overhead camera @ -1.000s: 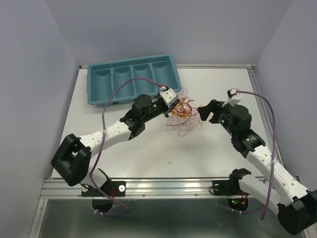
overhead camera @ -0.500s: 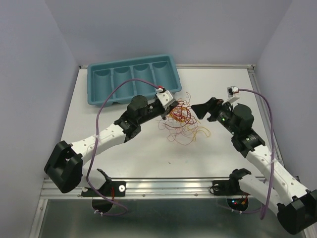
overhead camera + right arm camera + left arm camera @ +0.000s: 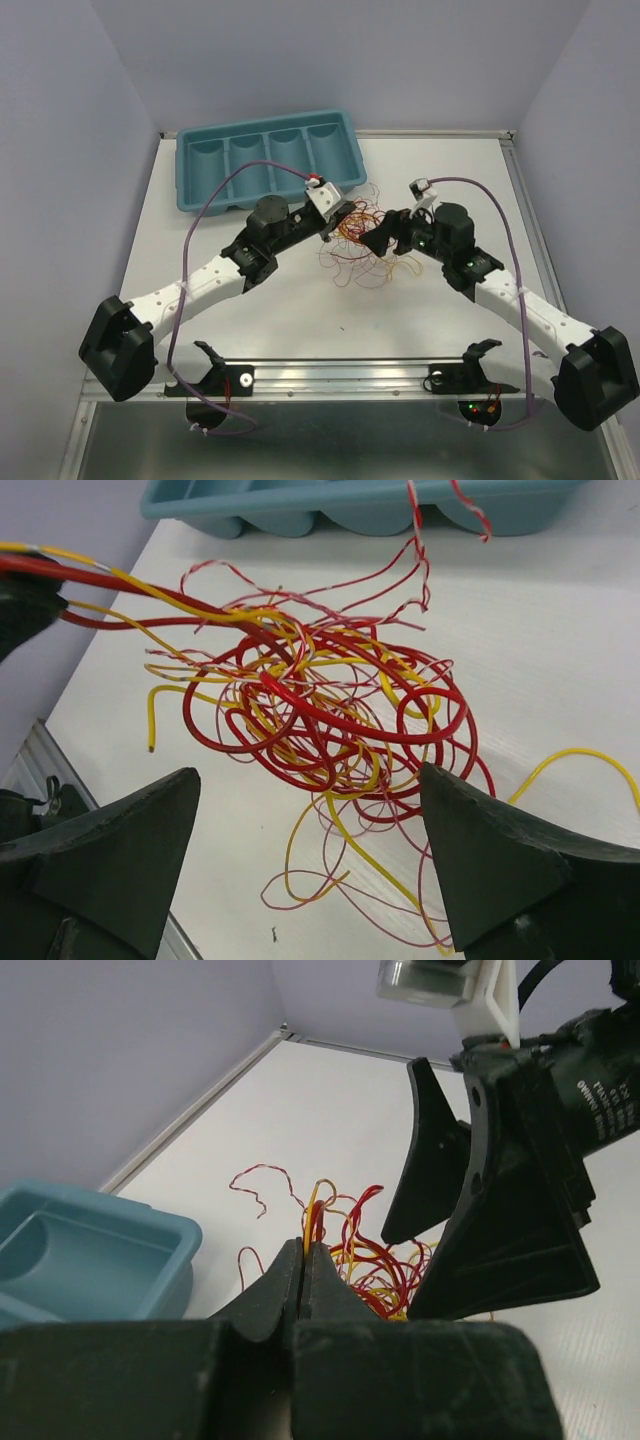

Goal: Untangle the cables

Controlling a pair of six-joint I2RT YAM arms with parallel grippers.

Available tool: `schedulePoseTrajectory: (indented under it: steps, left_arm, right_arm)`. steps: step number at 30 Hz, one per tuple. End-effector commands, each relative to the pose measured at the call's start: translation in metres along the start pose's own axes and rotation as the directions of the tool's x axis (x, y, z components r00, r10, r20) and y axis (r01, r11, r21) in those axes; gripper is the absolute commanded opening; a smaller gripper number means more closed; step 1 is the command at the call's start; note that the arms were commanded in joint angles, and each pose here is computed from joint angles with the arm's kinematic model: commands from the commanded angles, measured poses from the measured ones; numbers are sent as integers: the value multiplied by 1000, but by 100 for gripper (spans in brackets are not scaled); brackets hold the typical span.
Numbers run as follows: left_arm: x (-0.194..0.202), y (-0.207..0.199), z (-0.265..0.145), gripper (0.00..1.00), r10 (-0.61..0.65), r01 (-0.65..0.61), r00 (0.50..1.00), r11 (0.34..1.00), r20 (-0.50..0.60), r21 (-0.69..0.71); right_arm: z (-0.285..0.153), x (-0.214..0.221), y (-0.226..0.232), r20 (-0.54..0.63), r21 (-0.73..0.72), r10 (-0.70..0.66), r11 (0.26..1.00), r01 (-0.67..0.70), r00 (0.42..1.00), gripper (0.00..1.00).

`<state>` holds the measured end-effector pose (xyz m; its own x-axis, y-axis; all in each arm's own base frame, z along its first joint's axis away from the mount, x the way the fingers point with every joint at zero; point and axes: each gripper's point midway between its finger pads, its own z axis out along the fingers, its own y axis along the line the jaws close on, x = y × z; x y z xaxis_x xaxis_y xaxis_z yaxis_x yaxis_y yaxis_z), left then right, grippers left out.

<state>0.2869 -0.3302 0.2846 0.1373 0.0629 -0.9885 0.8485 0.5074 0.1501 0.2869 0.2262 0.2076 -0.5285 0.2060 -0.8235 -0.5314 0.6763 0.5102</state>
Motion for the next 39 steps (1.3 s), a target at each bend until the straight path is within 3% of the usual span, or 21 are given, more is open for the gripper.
schedulePoseTrajectory:
  steps: [1,6,10,12,14,17,21,26,28,29,31,32,33,35,39]
  left_arm:
    - [-47,1,-14,0,16,-14,991,1000,135,-10]
    - [-57,-11,-21,0,-1,-7,987,999,163,46]
    - [-64,-34,-26,0,-24,-7,983,986,182,167]
    - [-65,-36,-28,0,-42,8,983,983,181,183]
    - [-75,-32,-34,0,-39,5,979,986,201,166]
    - [-100,-21,-54,0,-15,-15,964,993,264,114]
    - [-139,-9,-96,0,42,-57,927,998,372,29]
    - [-180,13,-146,0,108,-38,870,987,482,-153]
    - [-180,23,-154,0,107,-2,857,979,504,-204]
    - [-178,20,-152,0,102,-10,859,983,502,-183]
    - [-172,0,-141,0,87,-66,871,996,484,-61]
    - [-160,-4,-129,0,64,-68,891,998,450,-9]
    - [-159,-11,-123,0,50,-76,897,996,439,43]
    - [-147,-9,-111,0,29,-61,916,996,401,67]
    - [-140,-7,-105,0,22,-53,924,996,382,71]
  right_arm:
    - [15,-20,18,59,13,-103,995,102,993,95]
    - [38,-13,7,83,147,-126,983,113,989,91]
    - [36,-23,-18,235,261,-67,965,4,970,91]
    - [37,-17,-34,255,320,-49,947,-36,966,91]
    - [32,-20,-58,293,439,-42,894,-95,955,90]
    - [27,-1,-107,238,617,9,771,-158,971,91]
    - [18,2,-152,295,674,146,669,-314,944,95]
    - [-22,-6,-175,421,692,140,589,-417,896,97]
    - [-33,-20,-168,459,667,123,607,-433,880,98]
    - [-27,-21,-156,429,634,138,658,-406,893,98]
    - [-20,-41,-124,395,520,83,801,-297,915,99]
    - [-9,-39,-93,340,376,99,897,-232,935,99]
    - [-14,-50,-69,386,259,39,954,-148,922,98]
    - [-17,-53,-21,392,30,7,999,-20,920,99]
    - [-23,-44,38,338,-237,-56,961,143,939,99]
